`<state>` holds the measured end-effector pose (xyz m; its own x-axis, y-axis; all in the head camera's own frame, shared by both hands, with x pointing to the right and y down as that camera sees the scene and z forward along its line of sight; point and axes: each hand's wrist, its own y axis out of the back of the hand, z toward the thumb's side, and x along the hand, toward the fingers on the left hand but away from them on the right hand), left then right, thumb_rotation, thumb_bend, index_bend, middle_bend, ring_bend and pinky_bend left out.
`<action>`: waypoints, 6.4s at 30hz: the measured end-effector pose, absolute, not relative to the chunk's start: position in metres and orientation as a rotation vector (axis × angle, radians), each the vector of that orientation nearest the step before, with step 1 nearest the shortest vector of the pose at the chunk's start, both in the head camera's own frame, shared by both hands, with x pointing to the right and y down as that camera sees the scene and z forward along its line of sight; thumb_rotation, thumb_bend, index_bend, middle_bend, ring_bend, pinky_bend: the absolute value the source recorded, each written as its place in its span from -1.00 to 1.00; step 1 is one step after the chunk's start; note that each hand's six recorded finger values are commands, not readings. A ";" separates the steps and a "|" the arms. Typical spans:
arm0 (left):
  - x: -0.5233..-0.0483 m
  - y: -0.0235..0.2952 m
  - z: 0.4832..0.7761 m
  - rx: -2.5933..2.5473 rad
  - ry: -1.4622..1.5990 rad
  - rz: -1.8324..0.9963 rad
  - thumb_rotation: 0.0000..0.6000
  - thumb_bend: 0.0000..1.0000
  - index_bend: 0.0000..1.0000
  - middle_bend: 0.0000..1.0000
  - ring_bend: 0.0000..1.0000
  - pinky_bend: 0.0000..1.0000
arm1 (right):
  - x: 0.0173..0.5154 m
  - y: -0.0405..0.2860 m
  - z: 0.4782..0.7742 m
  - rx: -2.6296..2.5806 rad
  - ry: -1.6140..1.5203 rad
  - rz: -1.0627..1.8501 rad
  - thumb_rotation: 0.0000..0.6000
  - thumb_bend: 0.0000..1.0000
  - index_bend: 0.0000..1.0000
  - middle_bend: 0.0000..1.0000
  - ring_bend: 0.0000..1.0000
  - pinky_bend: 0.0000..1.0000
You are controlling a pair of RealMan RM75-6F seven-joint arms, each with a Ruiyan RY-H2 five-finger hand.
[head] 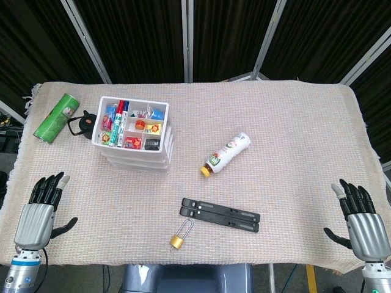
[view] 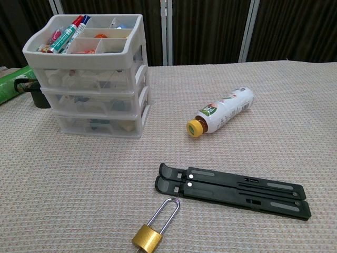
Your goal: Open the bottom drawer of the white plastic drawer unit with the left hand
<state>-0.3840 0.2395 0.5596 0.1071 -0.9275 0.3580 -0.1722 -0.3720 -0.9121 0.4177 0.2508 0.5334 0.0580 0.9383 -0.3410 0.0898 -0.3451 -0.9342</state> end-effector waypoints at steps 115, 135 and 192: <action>-0.237 0.173 0.738 -2.769 1.330 -1.737 1.00 0.32 -1.00 0.57 0.59 0.25 | 0.420 0.252 0.527 -1.645 -1.113 1.406 1.00 -1.00 -1.00 -1.00 -1.00 -1.00; -0.231 0.175 0.737 -2.918 1.496 -1.611 1.00 0.43 -0.90 0.59 0.60 0.25 | 0.418 0.254 0.529 -1.645 -1.101 1.409 1.00 -1.00 -1.00 -1.00 -1.00 -1.00; -0.270 0.210 0.697 -2.922 1.418 -1.419 1.00 0.46 -0.67 0.59 0.60 0.25 | 0.411 0.258 0.531 -1.642 -1.070 1.412 1.00 -1.00 -1.00 -1.00 -1.00 -1.00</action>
